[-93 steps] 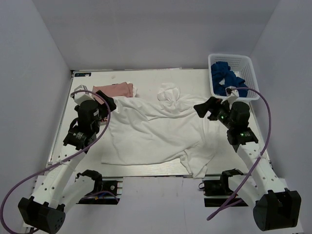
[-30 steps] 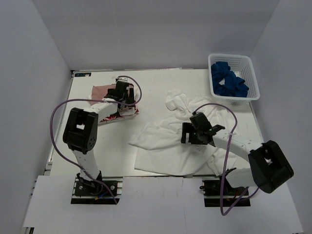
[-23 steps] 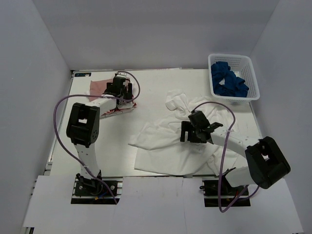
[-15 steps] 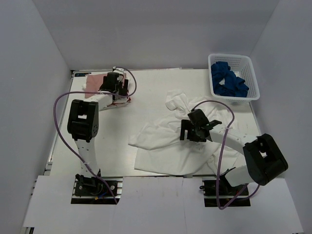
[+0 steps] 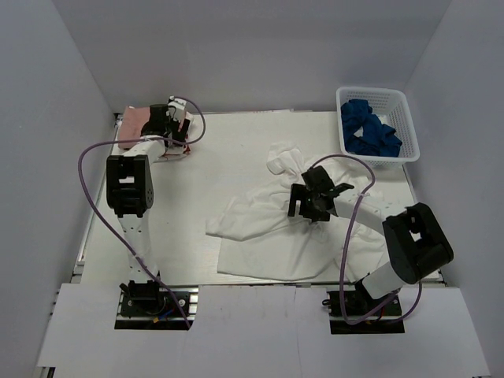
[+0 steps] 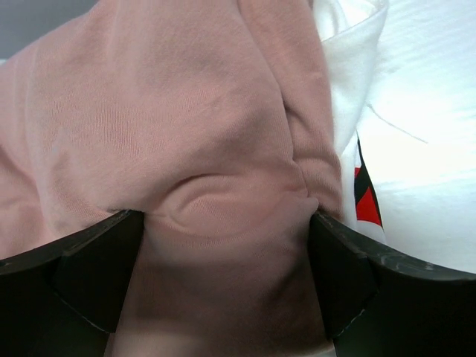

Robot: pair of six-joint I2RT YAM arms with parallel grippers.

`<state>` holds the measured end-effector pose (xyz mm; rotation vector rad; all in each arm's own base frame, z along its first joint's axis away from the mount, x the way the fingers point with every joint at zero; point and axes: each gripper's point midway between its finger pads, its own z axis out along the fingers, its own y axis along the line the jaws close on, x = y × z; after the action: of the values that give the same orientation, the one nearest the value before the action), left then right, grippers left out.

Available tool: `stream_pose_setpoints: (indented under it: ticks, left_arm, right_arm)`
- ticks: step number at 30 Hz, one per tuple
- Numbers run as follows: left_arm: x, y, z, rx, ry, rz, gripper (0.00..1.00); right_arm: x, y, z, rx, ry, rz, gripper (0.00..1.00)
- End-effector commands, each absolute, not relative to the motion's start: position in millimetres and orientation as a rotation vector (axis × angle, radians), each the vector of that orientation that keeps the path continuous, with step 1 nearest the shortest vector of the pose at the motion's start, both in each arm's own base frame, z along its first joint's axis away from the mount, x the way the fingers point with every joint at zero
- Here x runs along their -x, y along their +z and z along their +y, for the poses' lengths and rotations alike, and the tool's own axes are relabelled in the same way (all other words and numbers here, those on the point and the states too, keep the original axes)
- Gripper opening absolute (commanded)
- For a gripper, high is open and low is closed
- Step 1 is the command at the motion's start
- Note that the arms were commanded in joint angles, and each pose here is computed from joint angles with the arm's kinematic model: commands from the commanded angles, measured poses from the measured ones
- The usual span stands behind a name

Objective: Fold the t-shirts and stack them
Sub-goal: Put the neatly folded tshirt into the corner of the board with the left arm, then flatten out the tshirt

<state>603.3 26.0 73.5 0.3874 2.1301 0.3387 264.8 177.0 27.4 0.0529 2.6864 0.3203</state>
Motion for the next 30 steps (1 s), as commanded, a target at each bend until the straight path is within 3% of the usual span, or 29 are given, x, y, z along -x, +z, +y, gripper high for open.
stream_pose_setpoints:
  ticks: [1, 9, 13, 18, 26, 30]
  left_arm:
    - [-578.2, 12.8, 65.4, -0.496, 0.411, 2.325, 0.99]
    - [-606.5, 27.6, 70.0, -0.477, 0.407, 2.272, 0.99]
    - [-606.9, 62.9, 71.9, -0.456, 0.433, 2.214, 0.99]
    - [-597.8, 160.3, 48.1, -0.329, 0.328, 2.101, 0.99]
    - [-526.6, 285.2, -37.4, -0.268, -0.223, 1.941, 0.99]
    - [-462.7, 270.4, -115.2, -0.232, -0.66, 1.986, 0.99]
  right_arm:
    - [-287.6, 41.9, 193.1, -0.046, 0.396, 2.622, 0.9]
    - [-303.2, 60.9, 211.0, 0.124, 0.443, 2.576, 0.9]
    - [-310.6, 84.8, 217.2, 0.189, 0.483, 2.485, 0.9]
    - [-310.1, 112.7, 228.8, 0.297, 0.576, 2.392, 0.9]
    - [-306.0, 143.3, 205.1, 0.115, 0.564, 2.221, 0.9]
    - [-291.4, 129.6, 175.4, -0.05, 0.458, 2.268, 0.9]
